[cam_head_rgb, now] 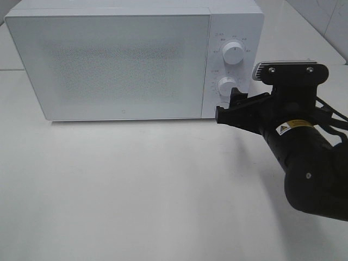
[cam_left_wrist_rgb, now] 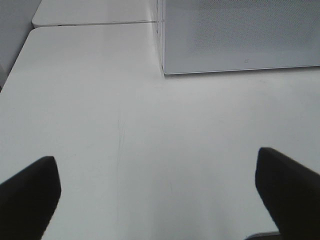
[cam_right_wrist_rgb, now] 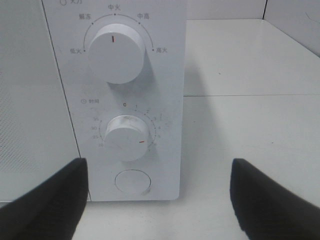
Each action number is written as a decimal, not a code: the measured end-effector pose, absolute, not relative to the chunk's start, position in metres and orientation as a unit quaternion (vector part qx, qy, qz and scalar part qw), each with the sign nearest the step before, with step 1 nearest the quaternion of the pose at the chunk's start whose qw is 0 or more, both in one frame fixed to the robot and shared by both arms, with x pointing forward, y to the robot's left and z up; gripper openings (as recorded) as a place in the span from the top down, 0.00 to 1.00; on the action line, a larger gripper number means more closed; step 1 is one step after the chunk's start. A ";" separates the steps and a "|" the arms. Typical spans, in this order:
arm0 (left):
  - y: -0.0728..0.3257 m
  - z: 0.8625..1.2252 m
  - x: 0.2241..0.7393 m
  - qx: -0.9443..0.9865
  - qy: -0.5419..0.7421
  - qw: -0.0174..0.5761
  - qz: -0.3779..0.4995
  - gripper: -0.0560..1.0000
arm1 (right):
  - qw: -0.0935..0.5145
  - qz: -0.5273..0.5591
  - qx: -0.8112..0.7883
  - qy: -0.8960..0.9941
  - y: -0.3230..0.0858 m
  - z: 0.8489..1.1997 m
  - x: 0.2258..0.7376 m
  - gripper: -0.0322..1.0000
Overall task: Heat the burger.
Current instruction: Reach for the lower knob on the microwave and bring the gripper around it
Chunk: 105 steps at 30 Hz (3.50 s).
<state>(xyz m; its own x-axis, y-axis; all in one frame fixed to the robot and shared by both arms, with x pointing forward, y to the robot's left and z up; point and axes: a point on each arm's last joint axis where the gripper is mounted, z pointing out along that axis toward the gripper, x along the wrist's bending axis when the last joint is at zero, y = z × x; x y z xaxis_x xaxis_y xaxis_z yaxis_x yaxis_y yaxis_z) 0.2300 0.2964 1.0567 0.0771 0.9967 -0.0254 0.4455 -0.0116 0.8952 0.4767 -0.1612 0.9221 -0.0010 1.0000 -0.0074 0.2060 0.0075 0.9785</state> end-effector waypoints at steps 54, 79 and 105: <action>0.296 1.057 0.230 0.619 0.582 0.394 0.350 0.02 | 0.466 0.436 0.536 0.553 -0.130 0.878 0.560 0.24; 0.296 1.057 0.230 0.619 0.582 0.394 0.350 0.02 | 0.460 0.430 0.546 0.553 -0.130 0.876 0.560 0.55; 0.296 1.057 0.230 0.619 0.582 0.394 0.350 0.02 | 0.250 0.572 0.692 0.363 -0.130 0.884 0.559 0.55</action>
